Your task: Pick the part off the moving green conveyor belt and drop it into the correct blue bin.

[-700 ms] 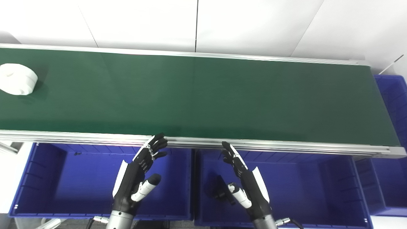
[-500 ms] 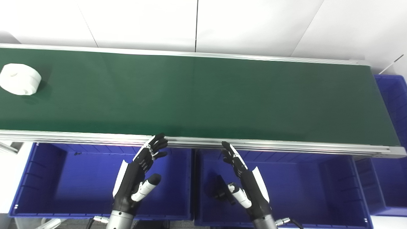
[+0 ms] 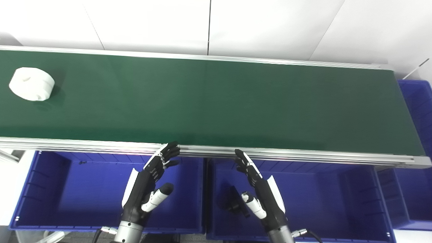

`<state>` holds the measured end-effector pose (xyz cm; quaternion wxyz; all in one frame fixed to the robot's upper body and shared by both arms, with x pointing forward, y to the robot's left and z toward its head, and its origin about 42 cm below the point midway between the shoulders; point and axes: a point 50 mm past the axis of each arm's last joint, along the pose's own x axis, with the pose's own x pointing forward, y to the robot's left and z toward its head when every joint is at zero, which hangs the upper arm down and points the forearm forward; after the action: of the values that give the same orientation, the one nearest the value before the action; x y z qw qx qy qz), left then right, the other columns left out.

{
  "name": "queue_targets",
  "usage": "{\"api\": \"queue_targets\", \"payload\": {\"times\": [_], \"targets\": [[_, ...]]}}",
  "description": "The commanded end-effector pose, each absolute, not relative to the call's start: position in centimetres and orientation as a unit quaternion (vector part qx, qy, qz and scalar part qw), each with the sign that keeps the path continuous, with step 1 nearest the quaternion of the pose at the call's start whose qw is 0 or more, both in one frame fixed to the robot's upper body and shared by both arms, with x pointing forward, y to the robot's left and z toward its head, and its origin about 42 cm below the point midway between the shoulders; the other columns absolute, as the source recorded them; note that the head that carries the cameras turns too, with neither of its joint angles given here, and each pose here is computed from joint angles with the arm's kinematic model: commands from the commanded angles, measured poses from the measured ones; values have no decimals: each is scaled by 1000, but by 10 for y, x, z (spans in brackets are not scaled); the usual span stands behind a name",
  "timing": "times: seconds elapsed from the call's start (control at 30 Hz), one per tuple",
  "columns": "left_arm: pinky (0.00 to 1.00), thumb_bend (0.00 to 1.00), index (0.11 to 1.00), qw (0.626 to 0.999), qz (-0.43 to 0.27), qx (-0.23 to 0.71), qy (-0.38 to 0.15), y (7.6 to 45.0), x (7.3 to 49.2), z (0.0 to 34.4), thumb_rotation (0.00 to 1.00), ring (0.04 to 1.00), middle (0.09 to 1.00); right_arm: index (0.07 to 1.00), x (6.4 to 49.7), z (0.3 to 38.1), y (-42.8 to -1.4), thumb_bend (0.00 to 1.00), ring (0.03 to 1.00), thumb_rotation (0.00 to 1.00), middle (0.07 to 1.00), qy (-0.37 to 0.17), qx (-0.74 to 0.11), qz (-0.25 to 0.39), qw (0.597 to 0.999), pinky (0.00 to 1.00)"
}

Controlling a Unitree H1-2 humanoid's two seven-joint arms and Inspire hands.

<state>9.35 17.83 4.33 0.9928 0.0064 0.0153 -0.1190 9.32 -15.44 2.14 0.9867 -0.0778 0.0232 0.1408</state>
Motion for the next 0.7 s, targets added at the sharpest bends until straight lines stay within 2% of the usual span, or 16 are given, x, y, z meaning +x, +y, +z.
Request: {"api": "queue_targets", "payload": {"times": [0.0,0.67], "targets": [[779,816,857,992,-122,8,-5,178,95,49,801,850,854,943,94,29,-152,899,916,1000,951,-10,-65,139,988,869],[767,828,856,992,-124,3,-2,174,95,48,793,845,848,932,94,29,-153,899,898,1000,939,-8,-64,137,989,848]]}}
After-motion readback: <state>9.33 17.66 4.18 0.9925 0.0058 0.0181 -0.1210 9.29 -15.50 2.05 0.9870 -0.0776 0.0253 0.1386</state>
